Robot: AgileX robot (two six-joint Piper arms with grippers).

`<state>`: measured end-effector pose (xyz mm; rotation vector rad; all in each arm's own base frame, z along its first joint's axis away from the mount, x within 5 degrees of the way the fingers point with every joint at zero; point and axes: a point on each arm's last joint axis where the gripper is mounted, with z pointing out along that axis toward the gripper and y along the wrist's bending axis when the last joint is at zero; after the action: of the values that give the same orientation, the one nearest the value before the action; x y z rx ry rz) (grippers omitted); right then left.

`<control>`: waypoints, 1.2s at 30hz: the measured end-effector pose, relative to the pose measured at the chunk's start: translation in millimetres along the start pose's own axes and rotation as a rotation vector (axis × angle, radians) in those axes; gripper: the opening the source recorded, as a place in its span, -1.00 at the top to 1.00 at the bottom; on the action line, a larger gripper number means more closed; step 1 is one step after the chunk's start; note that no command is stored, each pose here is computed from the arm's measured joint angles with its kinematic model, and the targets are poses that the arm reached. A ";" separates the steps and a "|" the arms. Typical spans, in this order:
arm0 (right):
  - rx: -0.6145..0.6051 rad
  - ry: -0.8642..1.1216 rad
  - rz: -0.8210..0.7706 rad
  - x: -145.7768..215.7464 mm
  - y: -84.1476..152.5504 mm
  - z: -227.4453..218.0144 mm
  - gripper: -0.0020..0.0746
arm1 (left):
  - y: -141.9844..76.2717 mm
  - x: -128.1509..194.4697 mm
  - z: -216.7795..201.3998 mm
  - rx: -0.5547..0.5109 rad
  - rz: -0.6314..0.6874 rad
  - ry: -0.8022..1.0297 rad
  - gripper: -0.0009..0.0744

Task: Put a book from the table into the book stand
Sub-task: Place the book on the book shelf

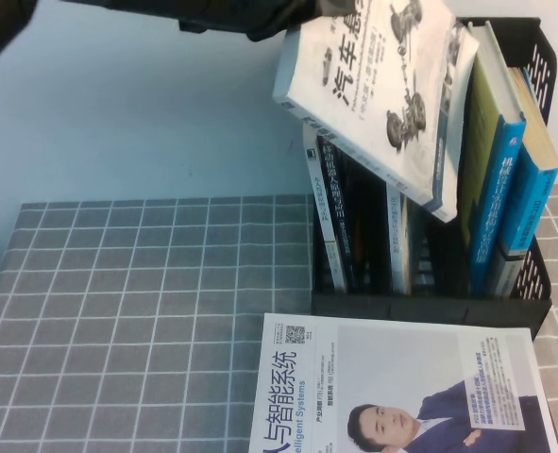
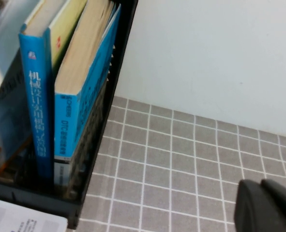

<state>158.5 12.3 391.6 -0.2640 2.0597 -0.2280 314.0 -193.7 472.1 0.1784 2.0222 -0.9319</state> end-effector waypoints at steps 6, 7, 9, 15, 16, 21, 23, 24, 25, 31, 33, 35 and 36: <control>-0.096 -0.014 0.089 -1.6 8.7 -0.4 0.95 | -9.6 9.2 13.0 -0.114 0.077 -0.035 0.68; -0.114 -0.016 0.094 -1.9 10.3 -0.6 0.95 | -10.1 11.6 16.3 -0.131 0.088 -0.033 0.68; -0.140 -0.021 0.098 -2.6 12.6 -0.9 0.95 | -12.2 18.6 26.3 -0.166 0.109 -0.027 0.68; -0.172 -0.026 0.094 -3.1 15.5 -1.4 0.95 | -24.3 41.9 56.4 -0.227 0.138 -0.032 0.68; -0.174 -0.026 0.093 -3.1 15.6 -1.4 0.95 | -24.6 44.9 61.4 -0.236 0.138 -0.035 0.68; -0.195 -0.027 0.113 -3.4 17.5 -1.8 0.95 | -21.9 53.4 81.2 -0.261 0.127 -0.064 0.68; -0.208 -0.027 0.122 -3.6 18.6 -2.0 0.95 | -19.2 56.6 88.6 -0.263 0.123 -0.062 0.68; -0.210 -0.027 0.125 -3.6 18.8 -2.0 0.95 | -17.8 58.5 92.2 -0.264 0.120 -0.058 0.68; -0.213 -0.027 0.126 -3.7 19.0 -2.1 0.95 | -16.1 60.9 96.0 -0.268 0.117 -0.049 0.68; -0.215 -0.029 0.109 -3.7 19.3 -2.1 0.95 | -15.1 73.5 102.0 -0.272 0.088 0.044 0.68; -0.217 -0.030 0.108 -3.7 19.4 -2.2 0.95 | -17.4 76.1 102.1 -0.266 0.101 0.060 0.68; -0.221 -0.030 0.112 -3.8 19.8 -2.3 0.95 | -19.0 77.0 102.9 -0.258 0.108 0.058 0.68; -0.224 -0.030 0.114 -3.8 20.0 -2.3 0.95 | -19.4 76.8 104.1 -0.251 0.109 0.051 0.68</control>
<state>156.5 32.7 390.5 -0.2829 2.0643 0.0765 327.6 -293.8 389.0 0.1741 2.1330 -0.6051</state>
